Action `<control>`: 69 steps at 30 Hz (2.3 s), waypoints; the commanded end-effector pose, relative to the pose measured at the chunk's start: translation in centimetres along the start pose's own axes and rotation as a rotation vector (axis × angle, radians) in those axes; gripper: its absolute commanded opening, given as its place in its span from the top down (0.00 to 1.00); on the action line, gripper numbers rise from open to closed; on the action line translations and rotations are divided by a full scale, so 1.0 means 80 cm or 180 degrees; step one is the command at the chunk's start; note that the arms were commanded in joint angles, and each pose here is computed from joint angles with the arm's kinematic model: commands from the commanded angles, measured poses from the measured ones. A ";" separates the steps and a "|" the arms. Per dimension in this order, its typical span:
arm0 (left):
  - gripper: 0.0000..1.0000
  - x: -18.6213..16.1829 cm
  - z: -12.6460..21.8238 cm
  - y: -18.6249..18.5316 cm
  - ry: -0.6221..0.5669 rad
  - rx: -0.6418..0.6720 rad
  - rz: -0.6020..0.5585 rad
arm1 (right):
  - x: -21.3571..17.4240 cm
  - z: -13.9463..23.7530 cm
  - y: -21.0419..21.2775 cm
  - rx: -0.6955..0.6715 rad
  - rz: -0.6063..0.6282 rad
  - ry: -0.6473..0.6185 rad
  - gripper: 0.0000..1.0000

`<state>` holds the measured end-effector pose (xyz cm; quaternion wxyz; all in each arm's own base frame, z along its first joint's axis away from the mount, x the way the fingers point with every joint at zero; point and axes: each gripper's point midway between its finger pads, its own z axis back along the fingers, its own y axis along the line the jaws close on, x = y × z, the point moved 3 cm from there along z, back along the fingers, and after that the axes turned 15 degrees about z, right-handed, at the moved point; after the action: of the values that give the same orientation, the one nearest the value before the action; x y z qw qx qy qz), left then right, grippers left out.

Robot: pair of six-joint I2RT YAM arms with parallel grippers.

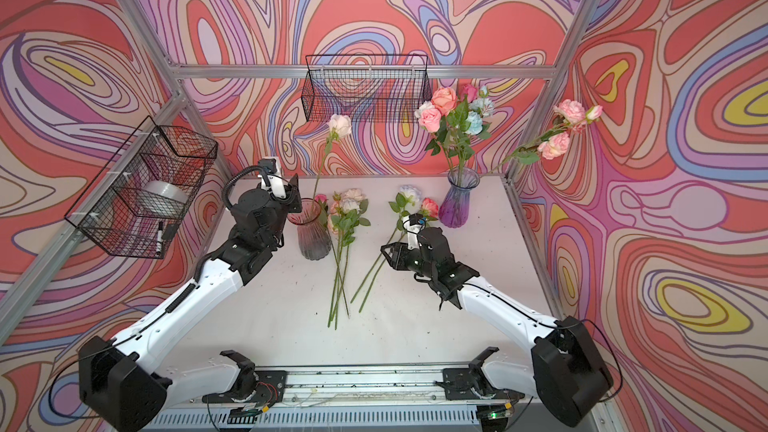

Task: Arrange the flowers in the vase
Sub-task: 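Carry the pale pink rose over the pink glass vase and lower it in, then open the left gripper and release the pale pink rose in the vase, then move the left gripper down and grasp a pink rose bud stem beside the vase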

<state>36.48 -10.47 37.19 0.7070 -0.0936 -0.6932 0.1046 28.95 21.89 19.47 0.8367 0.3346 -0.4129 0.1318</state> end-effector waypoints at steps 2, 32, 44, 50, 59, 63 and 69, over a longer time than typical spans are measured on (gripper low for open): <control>0.50 -0.004 0.015 0.006 0.0095 -0.0024 0.0114 | 0.012 0.000 0.008 0.0039 0.0077 -0.0037 0.61; 0.63 -0.339 0.088 -0.043 0.2845 0.0485 -0.0095 | -0.032 -0.019 -0.035 -0.0383 -0.0203 0.0119 0.64; 0.70 -0.407 0.066 -0.028 0.3097 0.0878 -0.0172 | -0.039 -0.011 -0.037 -0.0424 -0.0153 0.0132 0.65; 0.89 -0.398 0.071 -0.023 0.3058 0.0889 -0.0181 | -0.037 -0.009 -0.036 -0.0408 -0.0147 0.0123 0.65; 1.00 -0.386 0.079 -0.027 0.3094 0.0713 -0.0198 | -0.034 -0.009 -0.033 -0.0370 -0.0155 0.0106 0.66; 1.00 -0.374 0.087 -0.042 0.3113 0.0548 -0.0126 | -0.033 -0.007 -0.032 -0.0364 -0.0162 0.0093 0.66; 1.00 -0.335 0.098 -0.047 0.2926 0.0500 -0.0091 | -0.031 -0.006 -0.031 -0.0370 -0.0158 0.0083 0.66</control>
<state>28.82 -22.59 11.05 0.9509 -0.0723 -0.2878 0.0877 29.22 20.51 15.83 0.8656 0.2936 -0.3960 0.0877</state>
